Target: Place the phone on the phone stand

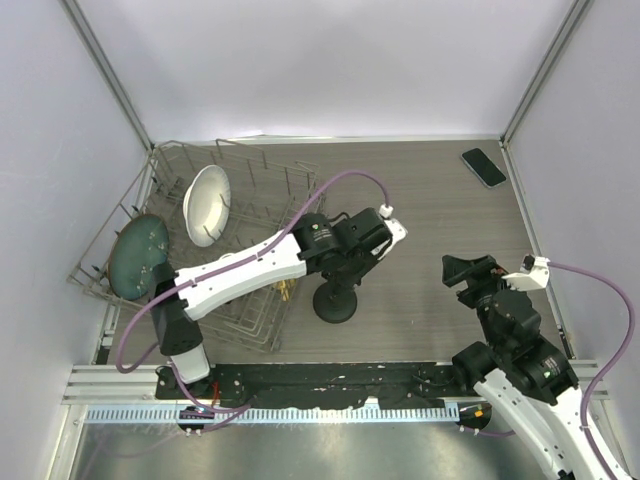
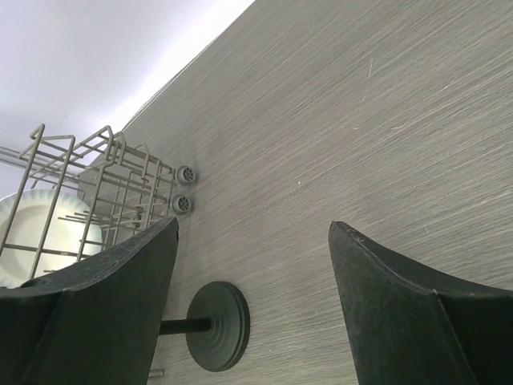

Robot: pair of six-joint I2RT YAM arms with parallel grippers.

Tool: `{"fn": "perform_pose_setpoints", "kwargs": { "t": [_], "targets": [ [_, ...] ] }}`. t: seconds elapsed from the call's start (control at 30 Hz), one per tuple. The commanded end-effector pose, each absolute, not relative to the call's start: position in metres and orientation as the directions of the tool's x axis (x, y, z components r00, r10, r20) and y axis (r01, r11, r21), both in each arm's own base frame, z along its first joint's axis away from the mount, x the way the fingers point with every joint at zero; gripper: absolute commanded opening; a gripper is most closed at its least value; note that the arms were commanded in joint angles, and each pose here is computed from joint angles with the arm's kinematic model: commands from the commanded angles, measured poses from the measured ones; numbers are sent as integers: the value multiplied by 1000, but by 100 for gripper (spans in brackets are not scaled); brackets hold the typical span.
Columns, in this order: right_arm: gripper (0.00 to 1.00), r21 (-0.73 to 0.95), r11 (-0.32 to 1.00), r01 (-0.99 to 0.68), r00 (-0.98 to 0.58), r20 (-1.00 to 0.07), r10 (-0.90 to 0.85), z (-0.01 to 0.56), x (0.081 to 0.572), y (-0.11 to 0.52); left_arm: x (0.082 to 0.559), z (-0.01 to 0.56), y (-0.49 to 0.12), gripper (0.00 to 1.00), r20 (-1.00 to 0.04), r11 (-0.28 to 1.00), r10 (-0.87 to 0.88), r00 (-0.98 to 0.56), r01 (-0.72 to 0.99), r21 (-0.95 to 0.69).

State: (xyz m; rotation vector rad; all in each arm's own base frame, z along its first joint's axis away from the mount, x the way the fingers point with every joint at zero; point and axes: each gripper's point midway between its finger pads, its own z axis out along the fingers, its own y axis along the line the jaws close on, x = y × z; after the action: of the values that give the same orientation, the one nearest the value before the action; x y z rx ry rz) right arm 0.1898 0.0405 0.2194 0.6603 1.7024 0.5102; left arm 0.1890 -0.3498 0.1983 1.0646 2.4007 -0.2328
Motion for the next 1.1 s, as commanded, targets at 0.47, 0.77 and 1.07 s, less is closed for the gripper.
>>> {"fn": "perform_pose_setpoints", "kwargs": {
  "t": [0.47,0.77,1.07],
  "targets": [
    [81,636,763,114,-188,-741,645,233,195,52,160,199,-365,27,-473,-36,878,70,996,81],
    [77,583,800,140,-171,-782,599,245,197,43,162,293,-381,100,-733,92,680,1,992,87],
    [86,163,949,271,-400,-877,265,218,255,49,112,417,-324,100,-990,180,138,15,983,39]
  ]
}}
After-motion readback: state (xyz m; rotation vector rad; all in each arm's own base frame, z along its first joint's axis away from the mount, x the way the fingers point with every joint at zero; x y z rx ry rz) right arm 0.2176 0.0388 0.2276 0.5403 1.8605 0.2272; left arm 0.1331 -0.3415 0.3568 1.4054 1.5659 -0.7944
